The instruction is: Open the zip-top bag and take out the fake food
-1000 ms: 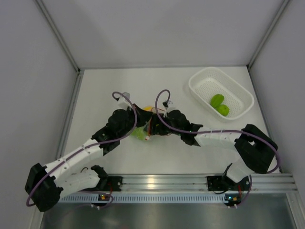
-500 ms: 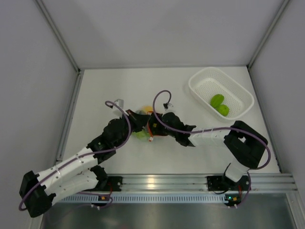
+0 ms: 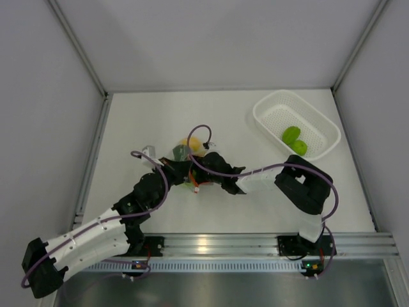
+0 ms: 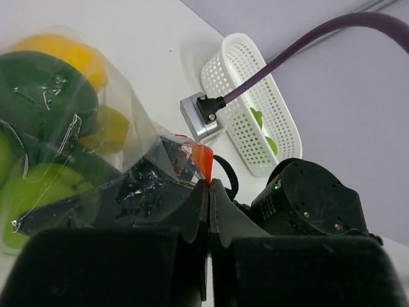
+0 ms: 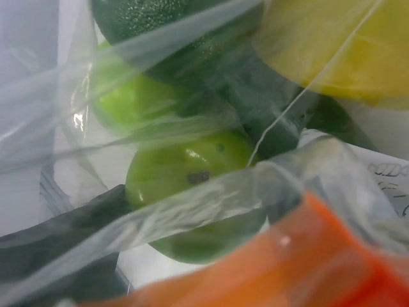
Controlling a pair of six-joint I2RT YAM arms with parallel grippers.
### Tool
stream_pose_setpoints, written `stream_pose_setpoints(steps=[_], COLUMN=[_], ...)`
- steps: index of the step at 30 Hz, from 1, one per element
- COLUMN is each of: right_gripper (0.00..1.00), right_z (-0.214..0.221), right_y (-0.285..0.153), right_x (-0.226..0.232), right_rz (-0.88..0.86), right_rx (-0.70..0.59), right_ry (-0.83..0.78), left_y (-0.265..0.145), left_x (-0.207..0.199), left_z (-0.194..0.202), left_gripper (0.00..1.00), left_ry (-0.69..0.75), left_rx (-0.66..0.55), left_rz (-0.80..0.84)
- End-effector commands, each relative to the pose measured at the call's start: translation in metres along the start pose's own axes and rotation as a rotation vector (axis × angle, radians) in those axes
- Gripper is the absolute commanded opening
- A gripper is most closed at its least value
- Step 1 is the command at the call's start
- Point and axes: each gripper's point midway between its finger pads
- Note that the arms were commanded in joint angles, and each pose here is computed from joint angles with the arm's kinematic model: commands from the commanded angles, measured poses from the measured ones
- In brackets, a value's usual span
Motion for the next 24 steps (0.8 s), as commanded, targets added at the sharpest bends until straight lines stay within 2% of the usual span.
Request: stream_pose_setpoints(steps=[1, 3, 4, 5, 6, 8, 14, 24], right_gripper=[0.83, 0.75, 0.67, 0.66, 0.60, 0.55, 0.50, 0.50], right_z=[0.010, 0.014, 0.015, 0.013, 0.010, 0.004, -0.019, -0.051], right_y=[0.012, 0.011, 0.010, 0.008, 0.004, -0.002, -0.029, -0.076], right_x=[0.004, 0.005, 0.004, 0.004, 0.007, 0.007, 0.006, 0.003], right_rz=[-0.011, -0.029, -0.031, -0.031, -0.036, -0.028, 0.005, 0.067], right_rx=[0.022, 0.018, 0.018, 0.012, 0.002, -0.023, -0.105, -0.210], right_ry=[-0.008, 0.003, 0.009, 0.004, 0.001, -0.013, -0.044, -0.102], left_y=[-0.003, -0.004, -0.004, -0.003, -0.003, -0.002, -0.001, 0.003], left_x=[-0.014, -0.013, -0.012, -0.011, -0.011, -0.011, -0.008, -0.007], left_z=[-0.015, -0.016, -0.015, -0.016, -0.017, -0.017, -0.018, -0.011], left_gripper=[0.00, 0.00, 0.00, 0.00, 0.00, 0.00, 0.00, 0.00], left_ry=[-0.043, -0.041, -0.037, -0.035, -0.032, -0.018, -0.003, 0.019], left_rx=[-0.070, -0.073, -0.072, -0.075, -0.080, -0.082, -0.093, -0.062], left_rz=[0.057, 0.056, 0.054, 0.049, 0.048, 0.044, 0.034, 0.025])
Point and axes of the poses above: each gripper's point midway between its finger pads, its own y axis out along the fingers, its own x axis along the line the jaws close on, z = x × y, and after that the axes turned 10 degrees about -y, right-handed
